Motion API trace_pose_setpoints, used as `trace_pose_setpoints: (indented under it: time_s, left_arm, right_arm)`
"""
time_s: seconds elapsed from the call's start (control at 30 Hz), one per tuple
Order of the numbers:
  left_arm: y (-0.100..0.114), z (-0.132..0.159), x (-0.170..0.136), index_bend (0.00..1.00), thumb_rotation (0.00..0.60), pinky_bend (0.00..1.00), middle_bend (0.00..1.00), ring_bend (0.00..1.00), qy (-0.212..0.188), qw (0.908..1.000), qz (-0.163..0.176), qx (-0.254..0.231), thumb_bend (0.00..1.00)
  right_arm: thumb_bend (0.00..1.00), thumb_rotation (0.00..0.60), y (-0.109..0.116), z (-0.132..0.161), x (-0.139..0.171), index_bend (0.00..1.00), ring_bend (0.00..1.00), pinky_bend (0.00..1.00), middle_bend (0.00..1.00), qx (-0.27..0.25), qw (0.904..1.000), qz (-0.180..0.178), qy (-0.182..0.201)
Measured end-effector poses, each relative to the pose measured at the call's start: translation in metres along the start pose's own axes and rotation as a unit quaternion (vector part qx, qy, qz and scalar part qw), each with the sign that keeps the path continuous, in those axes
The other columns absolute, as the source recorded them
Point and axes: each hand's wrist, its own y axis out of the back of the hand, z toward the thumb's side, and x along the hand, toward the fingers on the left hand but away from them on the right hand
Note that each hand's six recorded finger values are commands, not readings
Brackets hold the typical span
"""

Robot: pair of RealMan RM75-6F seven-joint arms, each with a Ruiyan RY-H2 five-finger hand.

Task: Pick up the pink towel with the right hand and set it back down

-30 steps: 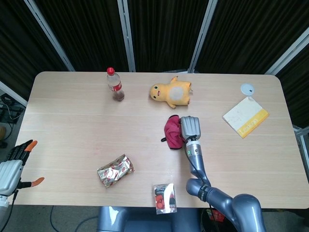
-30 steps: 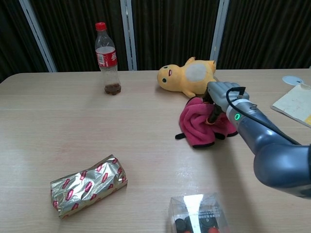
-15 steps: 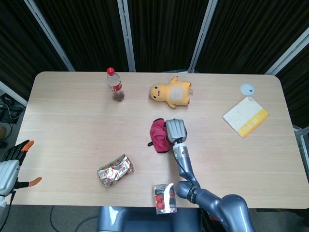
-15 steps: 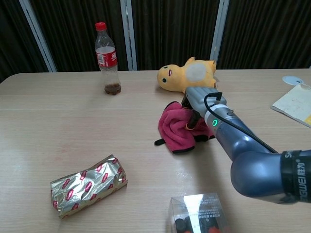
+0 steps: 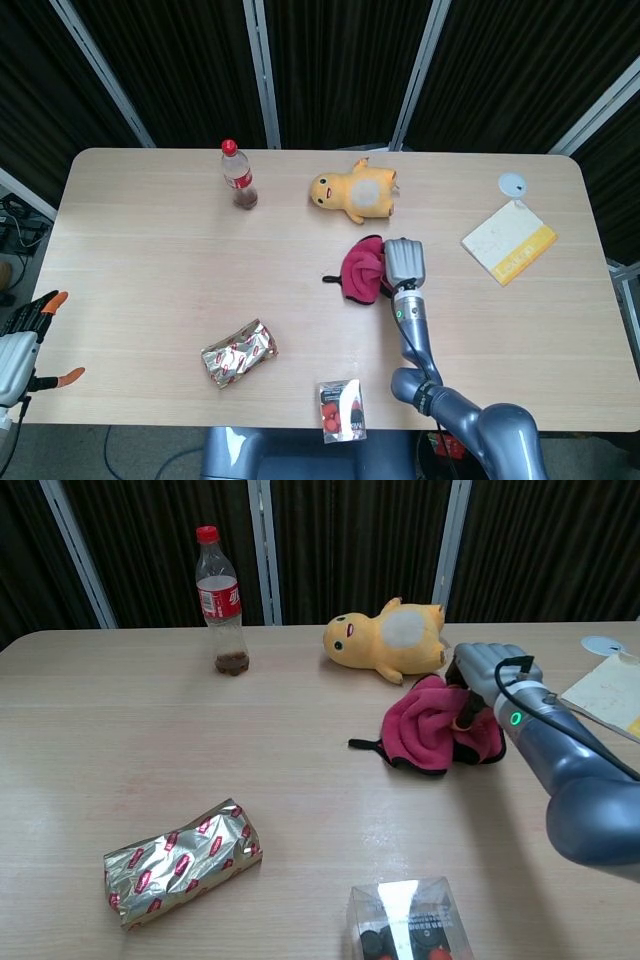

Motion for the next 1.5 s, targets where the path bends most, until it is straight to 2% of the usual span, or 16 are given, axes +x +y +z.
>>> trace_pose_setpoints:
  time_s: [0.5,0.7,0.97,1.07,1.23,1.37,1.5]
  left_arm:
    - [0.000,-0.001,0.002,0.00,0.600,0.00,0.00,0.00,0.001,1.0000,-0.004,-0.003,0.00]
    - [-0.001,-0.001,0.003,0.00,0.600,0.00,0.00,0.00,0.001,1.0000,-0.006,-0.004,0.00]
    - [-0.002,0.001,0.002,0.00,0.600,0.00,0.00,0.00,-0.002,1.0000,-0.009,-0.002,0.00]
    - [-0.002,0.000,0.002,0.00,0.600,0.00,0.00,0.00,-0.002,1.0000,-0.009,-0.003,0.00]
    - [-0.002,0.001,0.002,0.00,0.600,0.00,0.00,0.00,-0.006,1.0000,-0.007,-0.003,0.00]
    - [0.000,0.000,0.002,0.00,0.600,0.00,0.00,0.00,-0.006,1.0000,-0.005,-0.004,0.00]
    - [0.001,-0.002,0.002,0.00,0.600,0.00,0.00,0.00,-0.003,1.0000,-0.003,-0.008,0.00]
  right_arm:
    - [0.21,0.600,0.040,-0.097,-0.002,0.75,0.50,0.69,0.63,0.035,0.9960,-0.039,-0.073]
    - [0.21,0.600,0.043,-0.108,0.002,0.75,0.50,0.69,0.63,0.033,0.9954,-0.040,-0.080]
    - [0.21,0.600,0.022,-0.084,0.013,0.75,0.50,0.69,0.63,0.014,0.9983,-0.014,-0.054]
    - [0.21,0.600,0.015,-0.069,0.017,0.75,0.50,0.69,0.63,-0.008,0.9991,-0.006,-0.042]
    - [0.21,0.600,0.007,-0.027,0.027,0.75,0.50,0.69,0.63,-0.039,0.9992,0.000,-0.001]
    - [0.21,0.600,0.004,-0.002,0.034,0.75,0.50,0.69,0.63,-0.049,0.9985,0.000,0.025]
    - [0.21,0.600,0.012,0.002,0.035,0.75,0.50,0.69,0.63,-0.036,0.9985,-0.011,0.040]
